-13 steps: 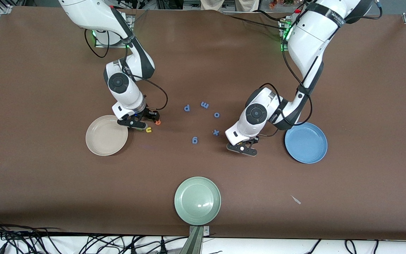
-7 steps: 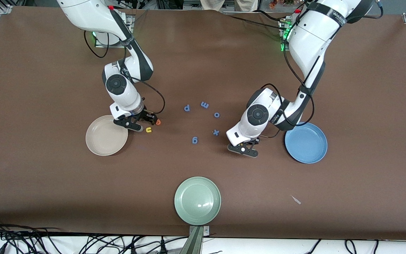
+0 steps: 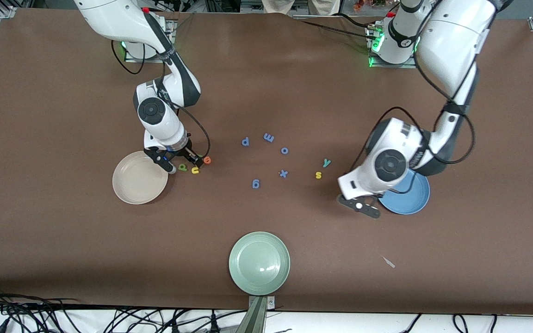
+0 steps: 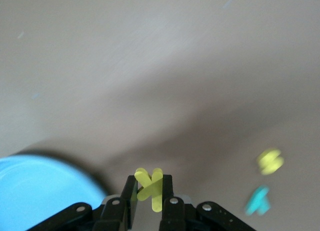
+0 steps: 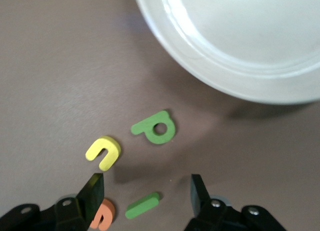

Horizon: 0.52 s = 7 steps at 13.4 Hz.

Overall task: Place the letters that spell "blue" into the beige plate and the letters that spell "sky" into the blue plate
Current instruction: 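Drop yellow k on the blue plate while the right gripper lifts the bar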

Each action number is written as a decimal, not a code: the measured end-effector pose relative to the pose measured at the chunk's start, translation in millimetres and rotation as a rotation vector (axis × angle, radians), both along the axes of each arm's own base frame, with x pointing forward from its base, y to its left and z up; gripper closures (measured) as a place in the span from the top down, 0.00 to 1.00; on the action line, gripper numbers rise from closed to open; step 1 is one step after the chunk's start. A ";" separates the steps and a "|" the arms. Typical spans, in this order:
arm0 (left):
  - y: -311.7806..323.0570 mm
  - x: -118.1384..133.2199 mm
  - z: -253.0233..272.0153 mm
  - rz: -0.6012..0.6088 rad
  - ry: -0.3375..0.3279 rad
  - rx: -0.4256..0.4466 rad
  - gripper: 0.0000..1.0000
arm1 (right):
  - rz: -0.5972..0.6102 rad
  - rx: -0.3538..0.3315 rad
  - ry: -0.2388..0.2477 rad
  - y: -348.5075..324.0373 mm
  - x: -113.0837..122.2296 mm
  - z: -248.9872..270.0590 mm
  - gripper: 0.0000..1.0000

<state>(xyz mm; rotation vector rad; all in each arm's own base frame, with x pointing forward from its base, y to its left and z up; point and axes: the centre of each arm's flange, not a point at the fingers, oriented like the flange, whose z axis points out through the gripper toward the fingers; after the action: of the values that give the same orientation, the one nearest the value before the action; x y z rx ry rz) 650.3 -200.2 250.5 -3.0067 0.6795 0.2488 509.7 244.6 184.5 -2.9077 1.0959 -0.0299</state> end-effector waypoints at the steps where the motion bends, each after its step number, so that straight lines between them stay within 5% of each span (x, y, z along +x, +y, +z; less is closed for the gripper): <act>1: 22.2 1.4 -3.4 -0.004 0.034 0.008 0.23 | -0.028 0.000 0.003 0.0 -0.7 -1.1 0.78; 5: 111.8 -1.7 -31.0 0.006 0.111 0.063 0.24 | -0.089 -0.003 0.021 4.8 -6.0 -10.1 0.78; 7: 115.5 -6.0 -37.3 0.008 0.123 0.061 0.40 | -0.098 -0.004 0.027 7.7 -8.6 -13.9 0.78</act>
<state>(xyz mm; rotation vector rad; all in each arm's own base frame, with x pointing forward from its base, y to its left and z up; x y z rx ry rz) 644.3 -84.7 213.2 -2.9563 0.6564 0.4490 501.1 252.4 170.6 -2.8640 1.2434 0.0050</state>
